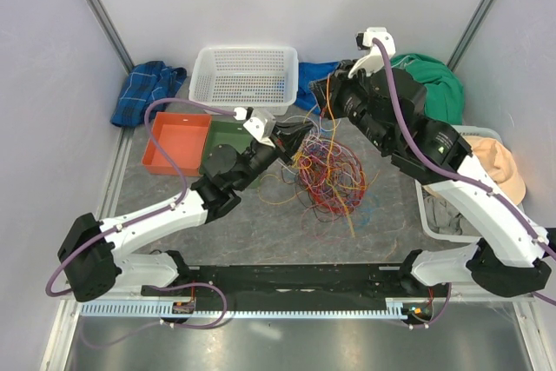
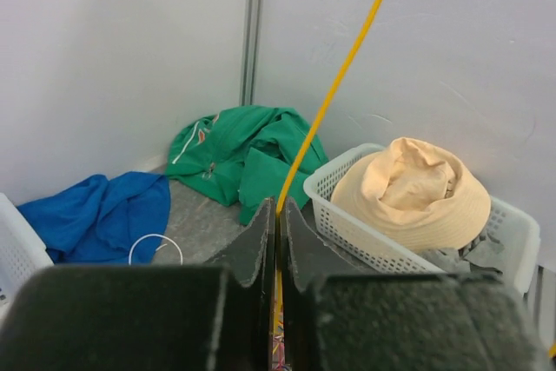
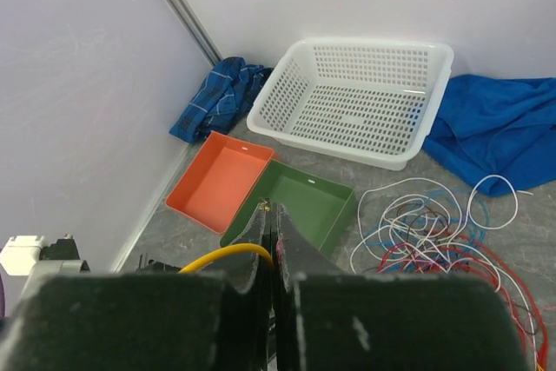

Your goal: Untangle the cables

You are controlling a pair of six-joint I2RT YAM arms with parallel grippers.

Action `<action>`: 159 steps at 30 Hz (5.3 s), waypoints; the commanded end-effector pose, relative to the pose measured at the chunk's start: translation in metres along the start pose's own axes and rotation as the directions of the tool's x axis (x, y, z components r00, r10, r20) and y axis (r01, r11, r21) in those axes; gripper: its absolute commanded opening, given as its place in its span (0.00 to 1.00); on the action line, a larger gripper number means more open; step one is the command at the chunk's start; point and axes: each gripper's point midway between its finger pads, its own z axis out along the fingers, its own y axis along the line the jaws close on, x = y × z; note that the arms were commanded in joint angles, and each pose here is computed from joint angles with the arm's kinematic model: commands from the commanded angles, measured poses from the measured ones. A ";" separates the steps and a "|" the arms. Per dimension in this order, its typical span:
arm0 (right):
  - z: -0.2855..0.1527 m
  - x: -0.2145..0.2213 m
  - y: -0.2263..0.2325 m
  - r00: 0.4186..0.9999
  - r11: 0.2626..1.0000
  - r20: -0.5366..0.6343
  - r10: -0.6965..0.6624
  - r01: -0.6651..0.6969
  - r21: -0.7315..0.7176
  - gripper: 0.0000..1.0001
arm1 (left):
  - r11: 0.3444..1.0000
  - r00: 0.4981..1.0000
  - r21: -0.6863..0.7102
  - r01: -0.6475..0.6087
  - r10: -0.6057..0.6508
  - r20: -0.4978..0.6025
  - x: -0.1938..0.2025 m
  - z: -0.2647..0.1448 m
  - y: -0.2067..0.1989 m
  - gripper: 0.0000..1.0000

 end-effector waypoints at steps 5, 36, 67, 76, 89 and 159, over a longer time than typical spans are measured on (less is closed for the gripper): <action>-0.015 -0.002 -0.009 1.000 1.000 0.021 -0.003 0.003 0.006 0.44 | 0.997 0.999 -0.080 -0.004 0.007 0.038 -0.065 0.008 0.007 0.02; -0.067 0.131 -0.122 0.997 0.967 -0.019 0.081 -0.074 0.245 0.98 | 0.920 1.000 -0.391 0.010 0.002 0.029 -0.267 0.038 0.050 0.02; -0.058 0.186 -0.137 0.994 0.971 -0.106 0.029 -0.003 0.240 0.98 | 0.437 0.994 -0.899 0.027 -0.111 -0.023 -0.218 -0.071 0.289 0.02; -0.052 0.209 -0.135 0.990 0.979 -0.137 0.044 -0.015 0.205 0.98 | 0.222 0.973 -0.952 0.210 -0.144 0.181 -0.240 -0.173 0.331 0.02; -0.041 0.227 -0.129 0.983 0.984 -0.180 0.047 -0.014 0.180 0.98 | 0.291 0.955 -0.911 0.292 -0.139 0.262 -0.266 -0.160 0.313 0.02; -0.050 0.260 -0.150 0.973 0.972 -0.219 0.072 -0.019 0.235 0.98 | 0.318 0.748 -0.948 -0.020 -0.625 -0.225 0.127 -0.129 0.252 0.65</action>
